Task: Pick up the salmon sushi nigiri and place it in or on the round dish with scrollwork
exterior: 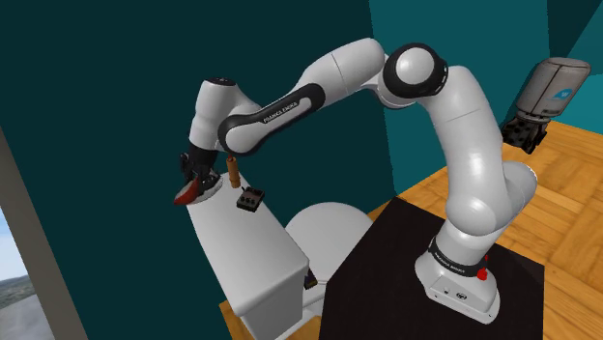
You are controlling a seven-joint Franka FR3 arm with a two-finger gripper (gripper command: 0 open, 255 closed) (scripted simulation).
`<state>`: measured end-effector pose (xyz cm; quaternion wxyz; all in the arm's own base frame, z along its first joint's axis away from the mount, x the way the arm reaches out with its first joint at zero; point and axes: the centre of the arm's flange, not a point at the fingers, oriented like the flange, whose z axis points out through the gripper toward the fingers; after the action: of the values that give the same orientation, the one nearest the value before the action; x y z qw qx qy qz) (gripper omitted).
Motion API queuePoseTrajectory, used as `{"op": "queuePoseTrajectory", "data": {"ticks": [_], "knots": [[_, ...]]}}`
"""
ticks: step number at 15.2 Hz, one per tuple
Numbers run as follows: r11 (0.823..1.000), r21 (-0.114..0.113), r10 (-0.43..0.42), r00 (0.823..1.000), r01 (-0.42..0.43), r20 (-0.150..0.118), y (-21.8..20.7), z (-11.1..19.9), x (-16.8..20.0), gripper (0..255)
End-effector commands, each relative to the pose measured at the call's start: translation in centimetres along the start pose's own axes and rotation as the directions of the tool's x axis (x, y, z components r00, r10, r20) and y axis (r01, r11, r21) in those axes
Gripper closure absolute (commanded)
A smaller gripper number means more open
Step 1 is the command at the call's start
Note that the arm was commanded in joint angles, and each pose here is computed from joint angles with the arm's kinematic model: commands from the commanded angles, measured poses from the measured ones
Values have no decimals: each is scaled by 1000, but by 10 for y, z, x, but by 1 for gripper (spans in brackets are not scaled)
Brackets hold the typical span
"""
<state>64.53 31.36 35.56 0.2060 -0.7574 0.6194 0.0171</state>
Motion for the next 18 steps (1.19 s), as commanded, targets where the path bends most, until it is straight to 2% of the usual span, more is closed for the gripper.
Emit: {"op": "queuePoseTrajectory", "data": {"ticks": [1,12,17,18], "knots": [[1000,0,0,1000,0,0,-5,-10,-4,255],[1000,0,0,1000,0,0,-20,-59,-19,255],[1000,0,0,1000,0,0,-55,-81,43,255],[1000,0,0,1000,0,0,-53,-77,44,255]]}}
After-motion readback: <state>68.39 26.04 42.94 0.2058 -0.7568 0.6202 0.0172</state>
